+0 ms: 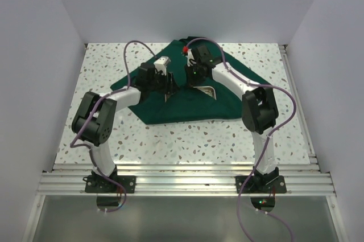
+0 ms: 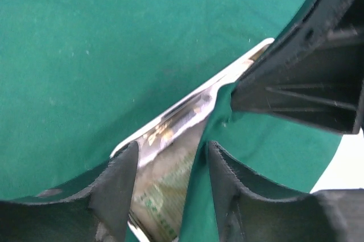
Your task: Prepare the surgical pack
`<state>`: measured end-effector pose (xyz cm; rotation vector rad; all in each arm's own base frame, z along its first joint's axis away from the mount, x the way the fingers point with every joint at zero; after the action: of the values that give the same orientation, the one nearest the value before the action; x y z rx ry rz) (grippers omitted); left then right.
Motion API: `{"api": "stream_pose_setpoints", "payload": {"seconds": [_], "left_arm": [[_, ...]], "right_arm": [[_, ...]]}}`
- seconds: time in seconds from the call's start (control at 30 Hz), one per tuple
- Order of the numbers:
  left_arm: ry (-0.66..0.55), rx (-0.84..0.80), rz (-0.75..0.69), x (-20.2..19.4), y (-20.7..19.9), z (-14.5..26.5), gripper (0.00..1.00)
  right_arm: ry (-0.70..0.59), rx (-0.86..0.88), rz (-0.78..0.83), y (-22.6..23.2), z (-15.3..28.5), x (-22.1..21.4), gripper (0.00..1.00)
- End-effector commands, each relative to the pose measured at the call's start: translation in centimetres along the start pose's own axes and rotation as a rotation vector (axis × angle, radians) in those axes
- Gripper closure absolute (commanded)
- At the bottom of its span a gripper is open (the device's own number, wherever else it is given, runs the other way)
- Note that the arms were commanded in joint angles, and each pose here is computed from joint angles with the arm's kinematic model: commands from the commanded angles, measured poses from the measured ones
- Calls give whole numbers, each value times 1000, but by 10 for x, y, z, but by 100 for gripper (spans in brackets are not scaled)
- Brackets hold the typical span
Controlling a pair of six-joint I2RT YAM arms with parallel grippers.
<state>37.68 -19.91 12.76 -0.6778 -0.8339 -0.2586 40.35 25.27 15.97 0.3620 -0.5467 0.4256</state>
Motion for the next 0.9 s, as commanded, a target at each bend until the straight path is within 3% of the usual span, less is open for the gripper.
{"api": "stream_pose_setpoints", "payload": {"seconds": [0.0, 0.07, 0.17, 0.3, 0.4, 0.53, 0.87], "left_arm": [[-24, -46, -51, 16, -7, -10, 48], [-27, -56, -50, 17, -8, -13, 53], [-15, -100, -49, 17, -11, -19, 77], [7, -138, -38, 15, -12, -25, 100], [0, -125, -35, 16, -10, -27, 100], [-9, -113, -31, 18, -9, -28, 100], [-14, -118, -26, 21, -10, -30, 100]], "right_arm": [[-59, 38, 28, 5, 13, 18, 94], [-58, 38, 27, 4, 13, 19, 93], [-62, 34, 29, 4, 13, 20, 93], [-64, 36, 21, 1, 14, 21, 89], [-85, 26, 0, -5, 18, 24, 57], [-131, 42, -29, -11, 25, 19, 40], [-165, 72, 3, -16, 15, 24, 35]]}}
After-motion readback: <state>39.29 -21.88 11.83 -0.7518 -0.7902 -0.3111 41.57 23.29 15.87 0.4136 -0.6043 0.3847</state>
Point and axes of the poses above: each gripper's point midway between its finger pads, its own z axis back along the fingers, its own y axis along the line the jaws close on, x = y × z, the point moved 8 cm from there along z, back along the fingers, and after that the axes turned 2 degrees about z, right-handed, at the moved point
